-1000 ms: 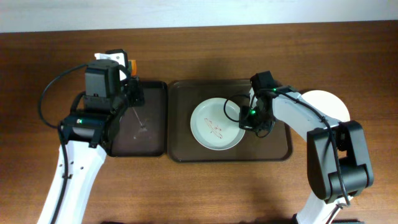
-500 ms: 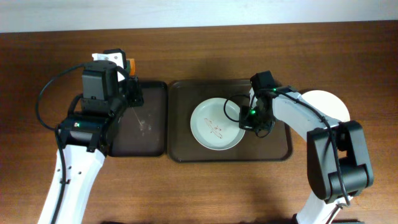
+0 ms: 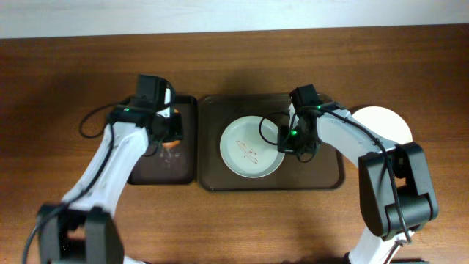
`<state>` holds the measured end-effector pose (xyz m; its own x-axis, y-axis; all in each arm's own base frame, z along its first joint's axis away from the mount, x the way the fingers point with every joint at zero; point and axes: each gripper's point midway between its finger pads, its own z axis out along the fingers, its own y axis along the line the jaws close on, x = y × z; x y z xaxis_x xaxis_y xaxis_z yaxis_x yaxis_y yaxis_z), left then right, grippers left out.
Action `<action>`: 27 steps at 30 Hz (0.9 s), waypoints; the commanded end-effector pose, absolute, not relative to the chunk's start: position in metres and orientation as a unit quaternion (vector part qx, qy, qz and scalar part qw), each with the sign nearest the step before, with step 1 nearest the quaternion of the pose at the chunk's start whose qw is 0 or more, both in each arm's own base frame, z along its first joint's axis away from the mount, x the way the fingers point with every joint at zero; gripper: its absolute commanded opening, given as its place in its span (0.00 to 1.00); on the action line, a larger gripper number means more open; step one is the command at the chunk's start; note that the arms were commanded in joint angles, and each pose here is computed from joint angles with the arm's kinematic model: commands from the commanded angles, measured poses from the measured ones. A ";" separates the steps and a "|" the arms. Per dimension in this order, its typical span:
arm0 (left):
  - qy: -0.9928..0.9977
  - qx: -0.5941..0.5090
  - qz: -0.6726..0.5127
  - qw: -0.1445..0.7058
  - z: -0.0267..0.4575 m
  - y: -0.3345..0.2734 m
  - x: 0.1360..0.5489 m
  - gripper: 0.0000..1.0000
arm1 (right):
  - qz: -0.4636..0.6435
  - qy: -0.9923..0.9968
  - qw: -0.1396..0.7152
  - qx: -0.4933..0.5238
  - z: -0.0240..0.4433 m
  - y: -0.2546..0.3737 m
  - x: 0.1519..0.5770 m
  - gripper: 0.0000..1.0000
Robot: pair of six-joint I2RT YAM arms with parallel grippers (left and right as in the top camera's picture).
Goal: Clean dirty plates on tray and stack at the side
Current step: 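Scrub the held plate's red stain with the sponge in the left gripper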
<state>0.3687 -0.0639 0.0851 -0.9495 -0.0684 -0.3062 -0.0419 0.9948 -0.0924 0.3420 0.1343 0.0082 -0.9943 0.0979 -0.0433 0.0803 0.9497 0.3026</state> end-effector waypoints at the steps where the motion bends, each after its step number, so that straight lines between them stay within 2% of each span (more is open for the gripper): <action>1: 0.992 -0.027 -0.069 0.104 0.055 -0.074 0.361 0.00 | 0.153 0.987 0.023 0.035 0.003 0.138 0.339 0.04; 8: 0.982 -0.014 -0.164 0.095 0.065 -0.107 0.361 0.00 | 0.153 0.987 0.024 0.035 0.004 0.139 0.340 0.04; 14: 0.919 0.057 -0.369 0.124 0.112 -0.180 0.369 0.00 | 0.153 0.987 0.024 0.035 0.004 0.139 0.340 0.04; 20: 0.907 0.076 -0.391 0.134 0.117 -0.224 0.371 0.00 | 0.153 0.987 0.024 0.035 0.004 0.139 0.340 0.04; 27: 0.907 0.045 -0.414 0.068 0.079 -0.277 0.359 0.00 | 0.153 0.987 0.024 0.035 0.004 0.139 0.340 0.04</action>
